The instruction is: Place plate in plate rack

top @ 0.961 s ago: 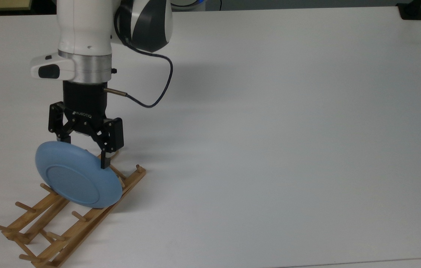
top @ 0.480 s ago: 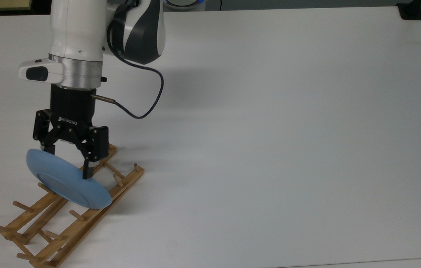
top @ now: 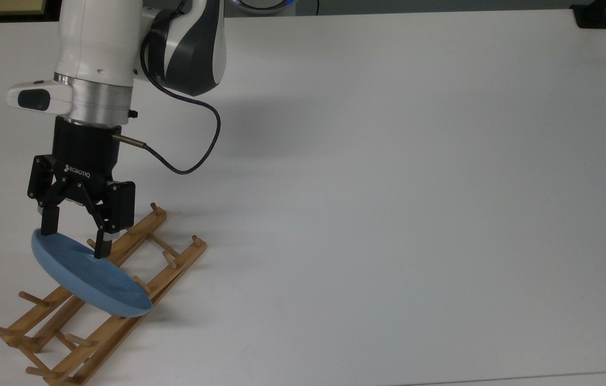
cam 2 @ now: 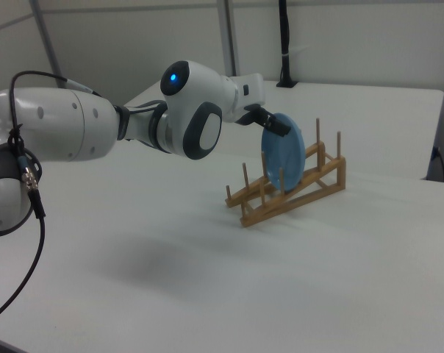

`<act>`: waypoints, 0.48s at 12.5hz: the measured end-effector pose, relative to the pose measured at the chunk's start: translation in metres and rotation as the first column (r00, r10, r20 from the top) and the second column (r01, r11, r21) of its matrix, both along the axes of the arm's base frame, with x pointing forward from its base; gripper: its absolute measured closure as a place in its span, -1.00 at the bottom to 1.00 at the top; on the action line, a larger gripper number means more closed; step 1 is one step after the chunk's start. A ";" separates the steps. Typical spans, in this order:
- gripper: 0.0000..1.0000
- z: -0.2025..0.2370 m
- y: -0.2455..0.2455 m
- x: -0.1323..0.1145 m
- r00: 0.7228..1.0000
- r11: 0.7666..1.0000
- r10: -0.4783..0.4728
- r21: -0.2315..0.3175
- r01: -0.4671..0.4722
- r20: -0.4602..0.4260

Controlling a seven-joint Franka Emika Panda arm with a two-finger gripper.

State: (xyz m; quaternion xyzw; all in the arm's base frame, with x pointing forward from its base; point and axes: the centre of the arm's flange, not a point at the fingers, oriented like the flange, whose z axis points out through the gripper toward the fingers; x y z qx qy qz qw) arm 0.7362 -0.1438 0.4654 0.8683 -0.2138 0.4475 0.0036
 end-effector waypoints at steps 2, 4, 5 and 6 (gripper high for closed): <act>-1.00 0.003 0.001 0.001 1.000 1.000 -0.008 0.011 0.008 0.008; -1.00 0.006 0.005 0.001 1.000 1.000 -0.003 0.012 0.003 0.011; -1.00 0.006 0.010 0.000 1.000 1.000 0.002 0.015 -0.002 -0.006; -1.00 0.006 0.018 -0.001 0.999 1.000 0.010 0.024 -0.009 -0.043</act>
